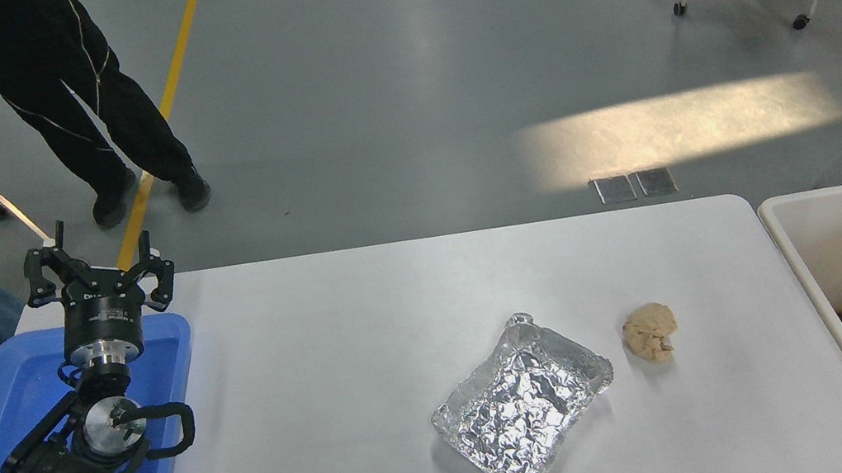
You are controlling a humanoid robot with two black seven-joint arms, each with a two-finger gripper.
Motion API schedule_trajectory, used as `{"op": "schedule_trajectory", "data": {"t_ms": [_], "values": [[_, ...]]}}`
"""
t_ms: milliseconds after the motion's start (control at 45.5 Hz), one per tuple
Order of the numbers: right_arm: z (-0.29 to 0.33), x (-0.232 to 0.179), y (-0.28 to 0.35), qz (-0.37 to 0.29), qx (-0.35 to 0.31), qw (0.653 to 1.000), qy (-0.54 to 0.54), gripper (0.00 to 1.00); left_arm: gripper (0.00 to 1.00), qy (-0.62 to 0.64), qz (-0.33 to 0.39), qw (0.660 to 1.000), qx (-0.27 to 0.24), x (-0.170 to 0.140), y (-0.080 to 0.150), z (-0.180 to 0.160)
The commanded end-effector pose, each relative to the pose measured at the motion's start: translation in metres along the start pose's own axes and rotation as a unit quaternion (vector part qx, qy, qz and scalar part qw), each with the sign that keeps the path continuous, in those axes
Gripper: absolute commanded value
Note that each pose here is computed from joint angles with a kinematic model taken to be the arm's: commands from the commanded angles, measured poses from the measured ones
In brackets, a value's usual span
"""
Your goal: Pick up paper cup place in dustbin
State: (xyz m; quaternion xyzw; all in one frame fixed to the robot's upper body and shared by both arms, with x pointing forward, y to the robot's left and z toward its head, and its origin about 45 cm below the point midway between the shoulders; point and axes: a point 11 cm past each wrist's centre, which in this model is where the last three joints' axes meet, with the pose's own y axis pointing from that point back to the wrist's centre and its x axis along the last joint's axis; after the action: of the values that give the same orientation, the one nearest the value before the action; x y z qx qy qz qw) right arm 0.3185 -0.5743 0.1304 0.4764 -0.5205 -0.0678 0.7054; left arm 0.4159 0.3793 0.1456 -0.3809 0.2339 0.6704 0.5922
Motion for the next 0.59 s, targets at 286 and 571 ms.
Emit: {"op": "schedule_trajectory", "data": {"t_ms": [286,571], "values": [[0.018,-0.040,-0.024,0.036,-0.010,0.999,-0.036,1.00,0.99,0.000,0.000,1.000,0.000,0.000,0.000,0.000],[-0.001,-0.016,0.003,-0.007,0.005,0.997,-0.075,1.00,0.99,-0.001,-0.001,1.000,0.000,-0.001,-0.001,0.000]]}}
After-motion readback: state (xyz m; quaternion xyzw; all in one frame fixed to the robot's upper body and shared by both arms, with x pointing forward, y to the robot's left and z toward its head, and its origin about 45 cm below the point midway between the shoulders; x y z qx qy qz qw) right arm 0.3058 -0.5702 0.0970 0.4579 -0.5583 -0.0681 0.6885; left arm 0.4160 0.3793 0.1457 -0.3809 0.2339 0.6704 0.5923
